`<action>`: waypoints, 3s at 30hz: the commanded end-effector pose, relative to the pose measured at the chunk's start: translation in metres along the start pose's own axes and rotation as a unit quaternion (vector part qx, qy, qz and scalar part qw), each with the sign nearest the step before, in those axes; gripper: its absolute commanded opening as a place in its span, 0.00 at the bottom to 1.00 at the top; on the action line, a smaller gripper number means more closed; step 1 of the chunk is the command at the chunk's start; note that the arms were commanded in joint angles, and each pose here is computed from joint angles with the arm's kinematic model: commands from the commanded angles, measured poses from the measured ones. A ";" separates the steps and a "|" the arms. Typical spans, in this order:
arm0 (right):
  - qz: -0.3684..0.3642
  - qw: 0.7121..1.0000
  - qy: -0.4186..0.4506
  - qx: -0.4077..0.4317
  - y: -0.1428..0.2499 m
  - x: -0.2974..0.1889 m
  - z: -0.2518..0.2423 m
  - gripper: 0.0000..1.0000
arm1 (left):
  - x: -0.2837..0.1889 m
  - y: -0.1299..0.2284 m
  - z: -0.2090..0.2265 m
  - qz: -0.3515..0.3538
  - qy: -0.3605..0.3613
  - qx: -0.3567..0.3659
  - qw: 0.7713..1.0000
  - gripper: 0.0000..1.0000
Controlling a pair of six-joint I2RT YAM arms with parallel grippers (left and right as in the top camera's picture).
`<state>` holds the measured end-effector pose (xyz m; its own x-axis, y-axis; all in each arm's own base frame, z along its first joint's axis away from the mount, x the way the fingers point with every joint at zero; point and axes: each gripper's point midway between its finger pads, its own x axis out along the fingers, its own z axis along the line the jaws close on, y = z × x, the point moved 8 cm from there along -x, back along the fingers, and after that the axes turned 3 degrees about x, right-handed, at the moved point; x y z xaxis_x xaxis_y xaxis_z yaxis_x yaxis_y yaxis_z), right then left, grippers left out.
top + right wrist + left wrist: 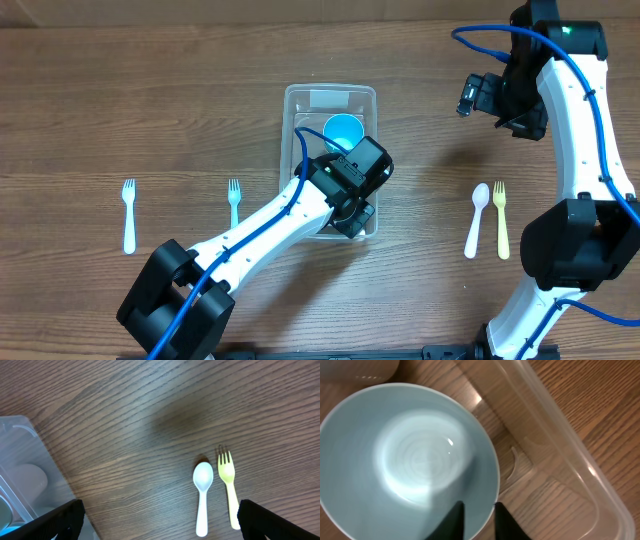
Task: Pack container
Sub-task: 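Lower light blue bowl onto the pink bowl and open left gripper, then move left gripper to the mint green fork and grasp it, then carry mint green fork into the container beside the cups, release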
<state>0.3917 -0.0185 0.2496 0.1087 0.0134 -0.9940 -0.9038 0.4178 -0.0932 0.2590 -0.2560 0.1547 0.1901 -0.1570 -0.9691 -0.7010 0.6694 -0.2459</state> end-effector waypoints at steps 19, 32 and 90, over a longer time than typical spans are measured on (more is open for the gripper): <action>-0.032 0.999 -0.008 -0.002 0.001 -0.021 0.000 1.00 | -0.193 0.084 0.141 -0.073 -0.076 -0.377 0.920 0.47; -0.032 0.999 -0.008 -0.002 0.001 -0.021 0.000 1.00 | -0.035 0.149 0.144 0.010 -0.032 -0.446 0.894 0.58; -0.032 0.999 -0.008 -0.002 0.001 -0.021 0.000 1.00 | -0.100 0.038 0.172 -0.087 -0.041 -0.331 0.939 0.04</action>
<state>0.3917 -0.0185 0.2497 0.1091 0.0134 -0.9939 -0.9036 0.4181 -0.0935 0.3325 -0.0665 0.2134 0.3098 -0.0593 -0.9490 -0.9502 0.0150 -0.3112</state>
